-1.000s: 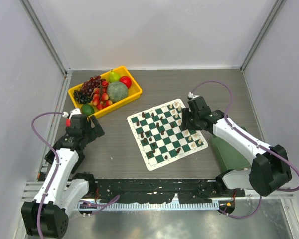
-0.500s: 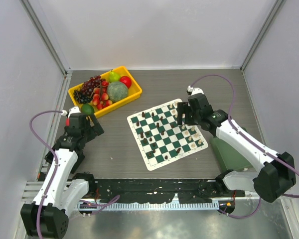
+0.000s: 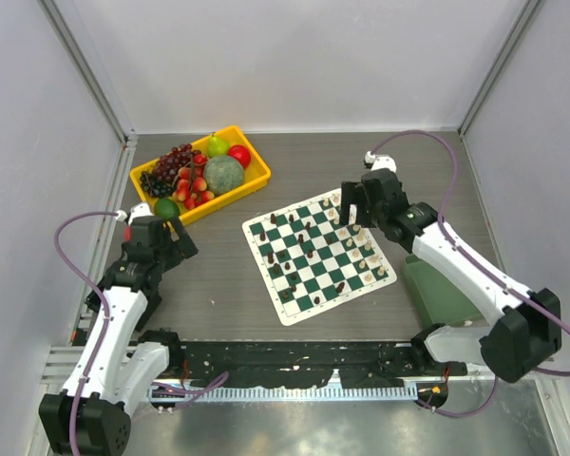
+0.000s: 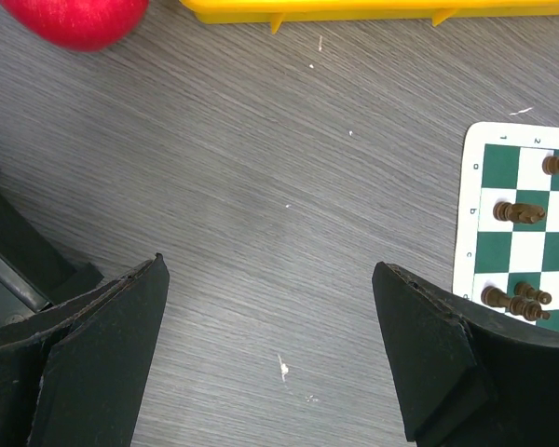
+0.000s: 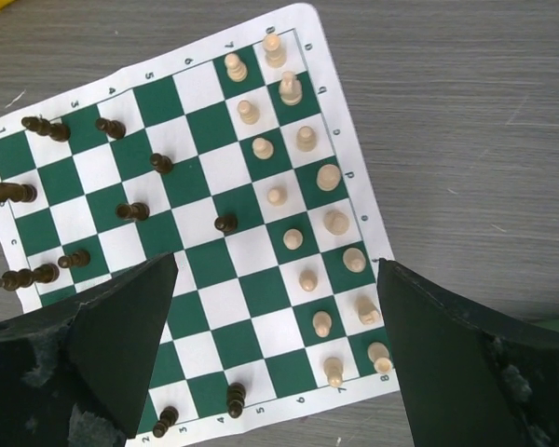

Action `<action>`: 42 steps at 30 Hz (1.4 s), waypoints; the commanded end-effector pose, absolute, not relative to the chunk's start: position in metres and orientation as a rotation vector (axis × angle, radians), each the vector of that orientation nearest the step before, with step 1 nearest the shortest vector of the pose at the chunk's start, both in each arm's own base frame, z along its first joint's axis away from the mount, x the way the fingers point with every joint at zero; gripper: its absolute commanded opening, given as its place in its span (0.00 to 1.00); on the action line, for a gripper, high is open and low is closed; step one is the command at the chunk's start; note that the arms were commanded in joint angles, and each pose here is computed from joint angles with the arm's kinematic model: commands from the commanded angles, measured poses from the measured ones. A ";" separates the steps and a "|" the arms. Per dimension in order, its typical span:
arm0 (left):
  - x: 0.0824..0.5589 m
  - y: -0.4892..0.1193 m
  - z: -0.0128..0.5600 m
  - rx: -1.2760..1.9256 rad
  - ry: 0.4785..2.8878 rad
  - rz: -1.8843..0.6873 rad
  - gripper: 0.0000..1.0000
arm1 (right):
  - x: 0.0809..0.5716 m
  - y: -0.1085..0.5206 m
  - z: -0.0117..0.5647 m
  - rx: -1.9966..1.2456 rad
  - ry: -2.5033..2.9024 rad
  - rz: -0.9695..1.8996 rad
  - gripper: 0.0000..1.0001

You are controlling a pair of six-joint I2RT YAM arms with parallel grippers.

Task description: Set up the chess pieces on the board

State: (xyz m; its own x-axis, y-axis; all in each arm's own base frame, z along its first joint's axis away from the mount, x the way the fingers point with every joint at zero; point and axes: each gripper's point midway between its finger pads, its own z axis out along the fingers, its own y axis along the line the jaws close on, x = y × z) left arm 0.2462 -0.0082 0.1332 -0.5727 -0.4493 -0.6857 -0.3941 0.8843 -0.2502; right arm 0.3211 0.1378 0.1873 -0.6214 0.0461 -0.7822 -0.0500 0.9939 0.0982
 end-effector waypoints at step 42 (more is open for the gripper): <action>0.244 0.010 0.143 -0.572 2.196 0.026 0.99 | 0.311 0.272 0.140 -0.408 2.455 0.349 0.82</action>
State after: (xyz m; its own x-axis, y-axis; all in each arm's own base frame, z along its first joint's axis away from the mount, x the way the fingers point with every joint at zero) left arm 0.2434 0.0042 0.1371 -0.5592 -0.4068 -0.7223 -0.4048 0.8944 -0.1903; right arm 0.3041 0.2650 0.1229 -0.7865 -0.2133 -0.5796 -0.3582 0.9220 0.1467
